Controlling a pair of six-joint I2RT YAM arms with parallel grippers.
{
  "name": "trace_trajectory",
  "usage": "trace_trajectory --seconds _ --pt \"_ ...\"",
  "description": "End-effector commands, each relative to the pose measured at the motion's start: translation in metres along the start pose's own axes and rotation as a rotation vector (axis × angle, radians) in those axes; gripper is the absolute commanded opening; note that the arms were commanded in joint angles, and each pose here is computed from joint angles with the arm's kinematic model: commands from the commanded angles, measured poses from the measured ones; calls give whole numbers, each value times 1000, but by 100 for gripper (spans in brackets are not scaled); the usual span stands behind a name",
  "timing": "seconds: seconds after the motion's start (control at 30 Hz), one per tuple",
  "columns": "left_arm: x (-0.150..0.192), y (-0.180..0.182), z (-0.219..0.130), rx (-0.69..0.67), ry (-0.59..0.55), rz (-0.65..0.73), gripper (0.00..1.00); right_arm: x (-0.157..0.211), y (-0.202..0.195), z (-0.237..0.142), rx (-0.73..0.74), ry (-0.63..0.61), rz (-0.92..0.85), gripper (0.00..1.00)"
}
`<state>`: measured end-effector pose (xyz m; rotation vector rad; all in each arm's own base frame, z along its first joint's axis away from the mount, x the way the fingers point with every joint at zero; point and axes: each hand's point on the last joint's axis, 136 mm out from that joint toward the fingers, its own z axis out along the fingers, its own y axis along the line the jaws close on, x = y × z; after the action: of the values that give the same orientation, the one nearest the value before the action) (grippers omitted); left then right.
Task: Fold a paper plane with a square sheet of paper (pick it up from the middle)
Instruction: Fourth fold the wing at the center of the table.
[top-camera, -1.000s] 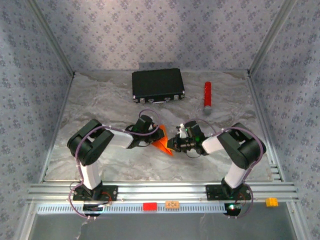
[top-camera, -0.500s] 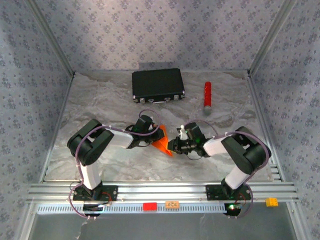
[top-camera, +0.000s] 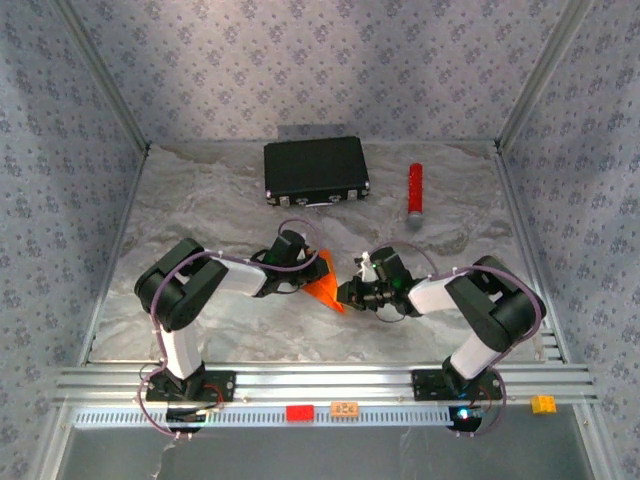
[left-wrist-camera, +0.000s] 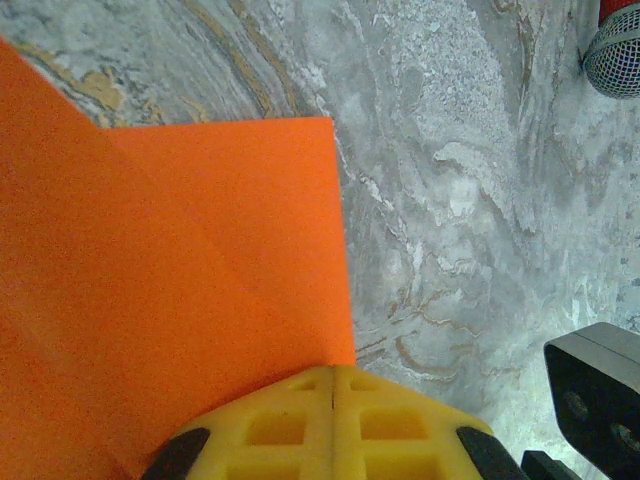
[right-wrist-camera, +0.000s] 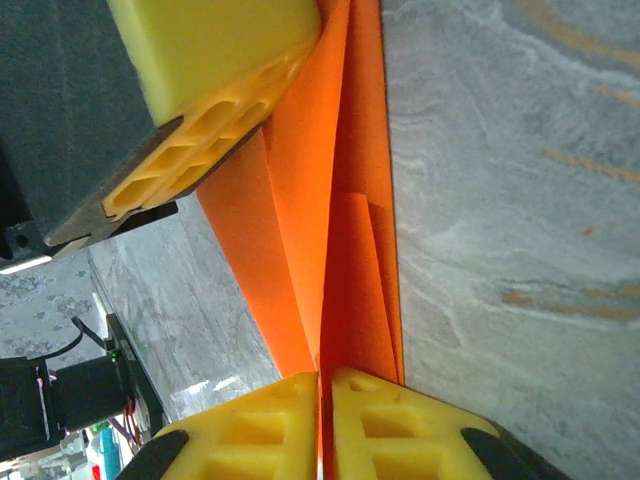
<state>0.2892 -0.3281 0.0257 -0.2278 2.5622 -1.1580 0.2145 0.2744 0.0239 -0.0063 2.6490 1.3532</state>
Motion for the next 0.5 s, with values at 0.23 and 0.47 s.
trace_trajectory --seconds 0.23,0.47 --pt "14 20 4 -59 40 -4 5 51 -49 -11 172 123 77 12" --pt "14 21 4 -59 40 -4 5 52 -50 -12 175 126 77 10"
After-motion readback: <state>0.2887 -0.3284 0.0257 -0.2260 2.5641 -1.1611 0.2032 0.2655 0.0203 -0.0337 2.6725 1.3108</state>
